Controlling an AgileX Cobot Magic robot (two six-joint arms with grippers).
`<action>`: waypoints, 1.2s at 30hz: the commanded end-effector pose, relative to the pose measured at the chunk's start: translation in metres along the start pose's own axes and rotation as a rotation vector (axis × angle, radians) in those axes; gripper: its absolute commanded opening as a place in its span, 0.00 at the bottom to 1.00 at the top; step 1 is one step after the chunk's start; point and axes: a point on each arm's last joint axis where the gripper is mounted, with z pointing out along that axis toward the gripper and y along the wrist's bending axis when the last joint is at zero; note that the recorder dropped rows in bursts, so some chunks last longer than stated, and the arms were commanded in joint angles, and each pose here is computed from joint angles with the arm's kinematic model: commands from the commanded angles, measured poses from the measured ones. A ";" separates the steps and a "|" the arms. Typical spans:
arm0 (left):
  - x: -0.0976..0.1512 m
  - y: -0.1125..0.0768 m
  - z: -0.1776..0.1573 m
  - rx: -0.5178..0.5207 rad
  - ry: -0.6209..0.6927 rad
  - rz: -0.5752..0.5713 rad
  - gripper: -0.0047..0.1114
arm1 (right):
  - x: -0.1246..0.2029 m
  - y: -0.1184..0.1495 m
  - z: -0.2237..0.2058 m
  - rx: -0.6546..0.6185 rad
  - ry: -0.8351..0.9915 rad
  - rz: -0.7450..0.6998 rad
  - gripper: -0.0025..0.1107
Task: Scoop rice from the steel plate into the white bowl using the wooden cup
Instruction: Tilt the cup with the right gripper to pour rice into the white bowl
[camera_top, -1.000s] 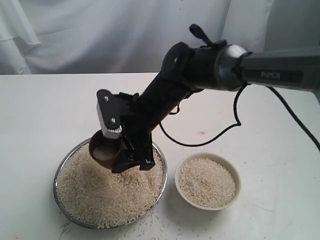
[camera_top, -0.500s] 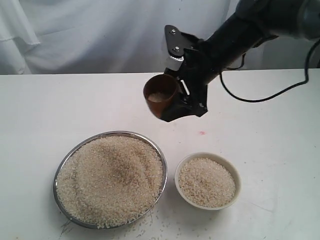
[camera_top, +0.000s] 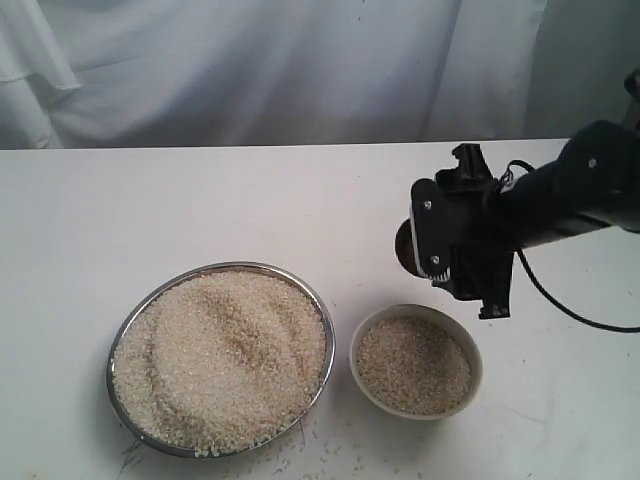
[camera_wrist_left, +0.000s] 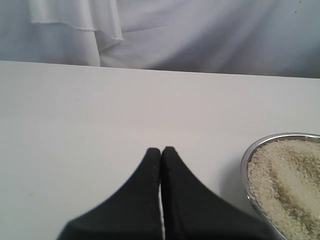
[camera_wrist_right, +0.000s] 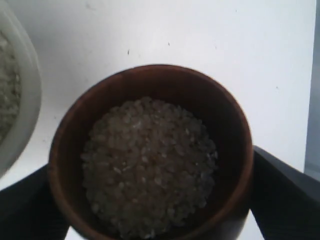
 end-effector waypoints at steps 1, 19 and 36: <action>0.001 0.000 0.000 -0.001 -0.006 -0.003 0.04 | 0.008 0.010 -0.002 0.083 0.055 -0.048 0.02; 0.001 0.000 0.000 -0.001 -0.006 -0.003 0.04 | -0.014 0.053 -0.033 0.202 0.077 -0.334 0.02; 0.001 0.000 0.000 -0.001 -0.006 -0.003 0.04 | -0.028 0.079 -0.032 0.340 0.069 -0.701 0.02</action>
